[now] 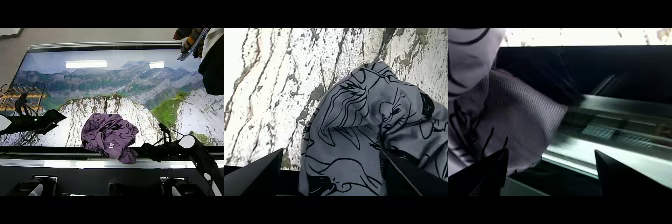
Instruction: Fold the clothes and pants, and hang the long-sleeved shirts on hangers.
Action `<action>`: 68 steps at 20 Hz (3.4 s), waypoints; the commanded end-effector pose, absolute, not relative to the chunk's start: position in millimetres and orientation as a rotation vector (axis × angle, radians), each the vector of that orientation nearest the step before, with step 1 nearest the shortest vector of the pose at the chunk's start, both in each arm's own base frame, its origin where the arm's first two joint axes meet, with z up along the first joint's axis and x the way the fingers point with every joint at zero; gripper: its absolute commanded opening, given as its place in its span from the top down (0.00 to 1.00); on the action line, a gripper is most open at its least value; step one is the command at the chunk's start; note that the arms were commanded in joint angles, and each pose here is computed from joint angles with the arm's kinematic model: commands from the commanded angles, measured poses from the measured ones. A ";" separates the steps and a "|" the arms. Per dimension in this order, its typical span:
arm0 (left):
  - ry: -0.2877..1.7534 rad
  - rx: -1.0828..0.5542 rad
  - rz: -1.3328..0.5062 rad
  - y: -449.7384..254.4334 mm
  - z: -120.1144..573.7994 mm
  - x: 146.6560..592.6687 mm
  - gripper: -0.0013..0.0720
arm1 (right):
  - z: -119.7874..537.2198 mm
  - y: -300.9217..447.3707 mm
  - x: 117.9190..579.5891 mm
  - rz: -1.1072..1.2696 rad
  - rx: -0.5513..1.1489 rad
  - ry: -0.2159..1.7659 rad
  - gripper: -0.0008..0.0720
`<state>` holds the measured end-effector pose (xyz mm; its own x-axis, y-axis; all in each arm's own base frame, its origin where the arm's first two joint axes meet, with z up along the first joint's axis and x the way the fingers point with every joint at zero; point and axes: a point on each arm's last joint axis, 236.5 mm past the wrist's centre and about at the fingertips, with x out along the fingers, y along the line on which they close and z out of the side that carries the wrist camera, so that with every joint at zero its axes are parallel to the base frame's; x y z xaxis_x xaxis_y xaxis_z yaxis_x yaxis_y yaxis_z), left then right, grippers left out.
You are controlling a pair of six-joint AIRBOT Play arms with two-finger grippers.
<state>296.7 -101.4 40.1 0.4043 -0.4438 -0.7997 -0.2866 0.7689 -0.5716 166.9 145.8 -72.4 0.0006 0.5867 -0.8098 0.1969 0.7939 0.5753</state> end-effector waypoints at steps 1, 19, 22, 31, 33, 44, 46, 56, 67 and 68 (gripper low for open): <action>1.234 -0.731 -0.098 -99.3 25.3 289.4 0.05 | -82.2 152.4 179.3 0.293 0.757 1.526 0.15; 1.356 -0.732 -0.243 -125.7 -16.4 273.1 0.05 | -98.3 178.1 172.2 0.370 0.893 1.651 0.93; 1.417 -0.778 -0.321 -142.8 -36.0 262.2 0.05 | -95.2 176.9 176.0 0.334 0.919 1.639 0.93; 1.457 -0.831 -0.345 -184.0 -81.0 272.3 0.06 | -78.3 176.7 186.4 0.326 0.939 1.567 0.93; 1.468 -0.853 -0.328 -191.0 -87.2 272.9 0.22 | -77.9 177.2 185.6 0.326 0.942 1.571 0.93; 0.811 -0.643 -0.458 -171.1 174.1 414.0 0.95 | 192.8 159.9 343.1 0.474 0.779 0.799 0.93; 0.600 -0.585 -0.421 -147.9 270.8 423.6 0.95 | 289.1 132.6 359.7 0.419 0.672 0.557 0.93; 0.037 -0.447 -0.308 -74.7 503.8 276.0 0.95 | 555.8 58.7 214.7 0.275 0.317 -0.103 0.93; 0.238 -0.527 -0.241 -74.6 440.6 321.4 0.95 | 512.2 55.1 286.0 0.215 0.441 0.079 0.93; 0.319 -0.546 -0.241 -81.7 413.0 347.0 0.95 | 486.0 57.0 320.8 0.196 0.448 0.169 0.93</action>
